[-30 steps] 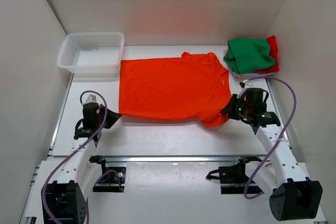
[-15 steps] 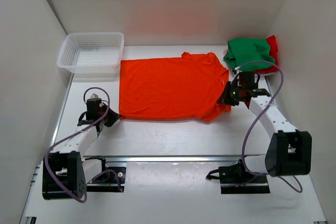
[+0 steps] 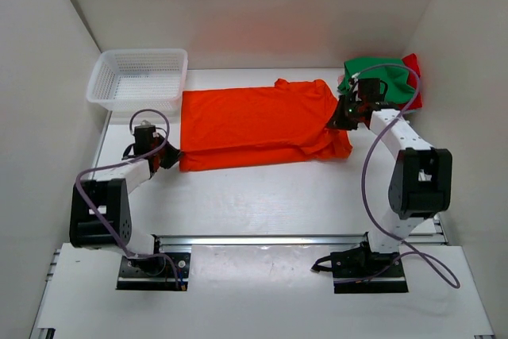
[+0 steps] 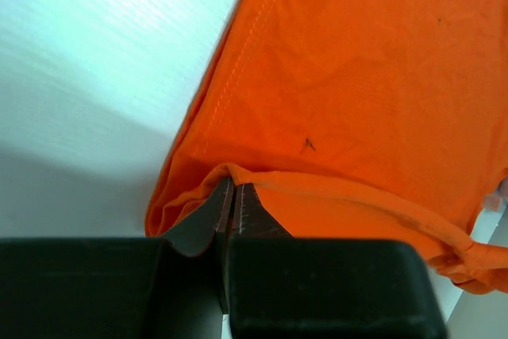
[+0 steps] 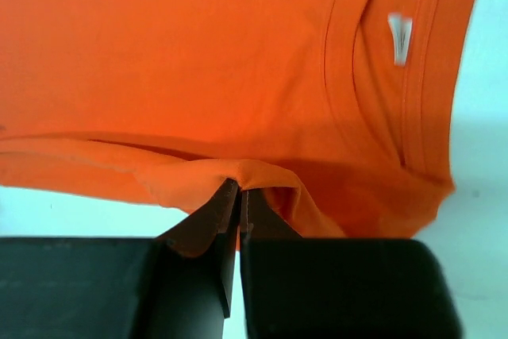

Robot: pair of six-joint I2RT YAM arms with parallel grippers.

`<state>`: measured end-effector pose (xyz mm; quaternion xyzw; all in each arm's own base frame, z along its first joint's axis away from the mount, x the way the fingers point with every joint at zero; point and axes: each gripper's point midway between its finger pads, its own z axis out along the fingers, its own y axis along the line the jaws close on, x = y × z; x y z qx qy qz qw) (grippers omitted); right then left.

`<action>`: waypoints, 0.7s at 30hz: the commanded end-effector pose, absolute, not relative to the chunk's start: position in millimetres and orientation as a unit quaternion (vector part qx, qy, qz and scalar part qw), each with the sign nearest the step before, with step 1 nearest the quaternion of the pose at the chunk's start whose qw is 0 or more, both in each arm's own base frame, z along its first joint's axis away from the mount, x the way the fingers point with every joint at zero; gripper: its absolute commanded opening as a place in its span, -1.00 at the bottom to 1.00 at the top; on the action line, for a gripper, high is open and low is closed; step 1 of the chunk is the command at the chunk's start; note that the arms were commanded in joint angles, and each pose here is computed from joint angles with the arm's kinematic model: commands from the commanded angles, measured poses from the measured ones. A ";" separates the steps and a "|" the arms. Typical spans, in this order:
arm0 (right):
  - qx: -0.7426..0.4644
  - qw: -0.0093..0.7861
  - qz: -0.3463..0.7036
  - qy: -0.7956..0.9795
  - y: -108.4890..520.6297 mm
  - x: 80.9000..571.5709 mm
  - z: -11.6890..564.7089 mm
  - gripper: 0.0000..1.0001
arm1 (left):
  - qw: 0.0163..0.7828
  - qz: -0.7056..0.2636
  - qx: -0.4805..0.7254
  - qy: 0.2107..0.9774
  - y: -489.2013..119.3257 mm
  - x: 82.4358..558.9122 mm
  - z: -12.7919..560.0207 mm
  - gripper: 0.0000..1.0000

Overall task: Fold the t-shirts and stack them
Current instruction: Fold the flattened tshirt in 1/3 of the way, then grap the side of the flattened tshirt furthest away from the robot with both arms

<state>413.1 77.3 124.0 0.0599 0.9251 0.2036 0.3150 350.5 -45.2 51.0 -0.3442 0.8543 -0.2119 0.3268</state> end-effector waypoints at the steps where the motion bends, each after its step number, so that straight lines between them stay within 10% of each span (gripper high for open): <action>1: 0.043 0.350 0.207 0.912 78.6 446.6 138.6 -1.00 | 0.357 -0.227 -0.330 0.844 -42.9 374.4 66.8 -1.00; 6: 0.054 0.355 0.183 0.915 69.8 474.7 136.0 -0.65 | 0.379 -0.223 -0.312 0.842 -40.1 391.6 75.7 -0.14; 11: 0.083 0.378 0.120 0.914 53.1 472.0 145.0 0.16 | 0.415 -0.207 -0.293 0.836 -31.3 403.9 106.3 0.04; 21: 0.036 0.358 0.213 0.908 96.2 452.7 108.9 -0.52 | 0.361 -0.228 -0.246 0.870 -94.5 390.7 70.0 -0.60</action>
